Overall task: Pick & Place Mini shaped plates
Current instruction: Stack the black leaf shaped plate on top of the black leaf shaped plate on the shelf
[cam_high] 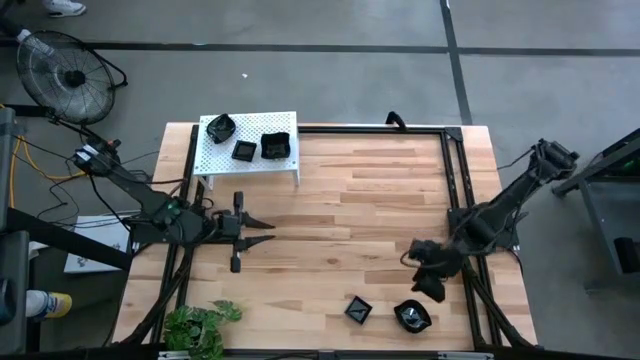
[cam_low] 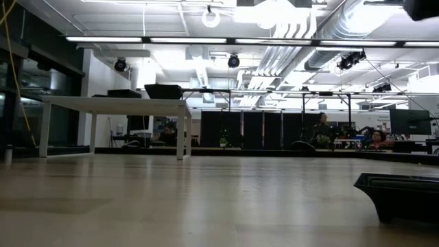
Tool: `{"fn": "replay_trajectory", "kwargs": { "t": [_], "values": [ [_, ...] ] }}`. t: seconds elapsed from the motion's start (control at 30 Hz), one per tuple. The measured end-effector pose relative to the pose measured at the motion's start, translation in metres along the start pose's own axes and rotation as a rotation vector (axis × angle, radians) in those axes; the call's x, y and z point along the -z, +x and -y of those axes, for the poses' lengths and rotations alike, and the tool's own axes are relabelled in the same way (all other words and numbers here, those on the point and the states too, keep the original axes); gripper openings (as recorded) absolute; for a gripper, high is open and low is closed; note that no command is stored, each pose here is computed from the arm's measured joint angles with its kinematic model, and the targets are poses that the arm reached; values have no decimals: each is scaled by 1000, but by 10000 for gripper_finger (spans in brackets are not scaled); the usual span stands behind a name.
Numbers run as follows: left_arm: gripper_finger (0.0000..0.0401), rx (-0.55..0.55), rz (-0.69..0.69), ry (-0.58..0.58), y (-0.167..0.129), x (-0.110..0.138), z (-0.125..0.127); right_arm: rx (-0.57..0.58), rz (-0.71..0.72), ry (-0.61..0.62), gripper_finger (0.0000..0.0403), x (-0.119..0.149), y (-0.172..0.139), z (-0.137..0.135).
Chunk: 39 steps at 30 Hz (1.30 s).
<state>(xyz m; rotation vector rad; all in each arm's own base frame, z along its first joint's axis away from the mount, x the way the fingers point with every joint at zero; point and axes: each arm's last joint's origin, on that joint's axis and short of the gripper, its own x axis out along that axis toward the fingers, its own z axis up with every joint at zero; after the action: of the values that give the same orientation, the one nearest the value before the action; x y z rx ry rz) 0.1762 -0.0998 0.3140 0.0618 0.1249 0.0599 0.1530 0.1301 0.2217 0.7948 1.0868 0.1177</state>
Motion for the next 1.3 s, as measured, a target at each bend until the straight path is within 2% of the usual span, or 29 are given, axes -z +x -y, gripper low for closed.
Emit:
{"fn": "replay_trajectory", "kwargs": {
  "t": [0.23,0.37,0.47,0.6,0.73,1.0,1.3],
  "values": [
    [92,1,-1,43,0,0,0,59,-64,80,169,26,18,-6],
    [92,90,26,25,0,-3,2,73,-78,149,169,36,27,-10],
    [92,140,24,17,-1,-3,4,64,-93,128,169,41,36,-13],
    [92,172,22,10,-1,-3,5,44,-111,29,169,48,48,-17],
    [92,203,11,27,-1,-1,6,82,-131,-25,169,53,59,-14],
    [92,204,0,34,-1,0,6,185,-149,-28,169,58,79,-4],
    [92,204,-3,34,-1,0,6,223,-146,43,169,59,88,0]
  ]
}}
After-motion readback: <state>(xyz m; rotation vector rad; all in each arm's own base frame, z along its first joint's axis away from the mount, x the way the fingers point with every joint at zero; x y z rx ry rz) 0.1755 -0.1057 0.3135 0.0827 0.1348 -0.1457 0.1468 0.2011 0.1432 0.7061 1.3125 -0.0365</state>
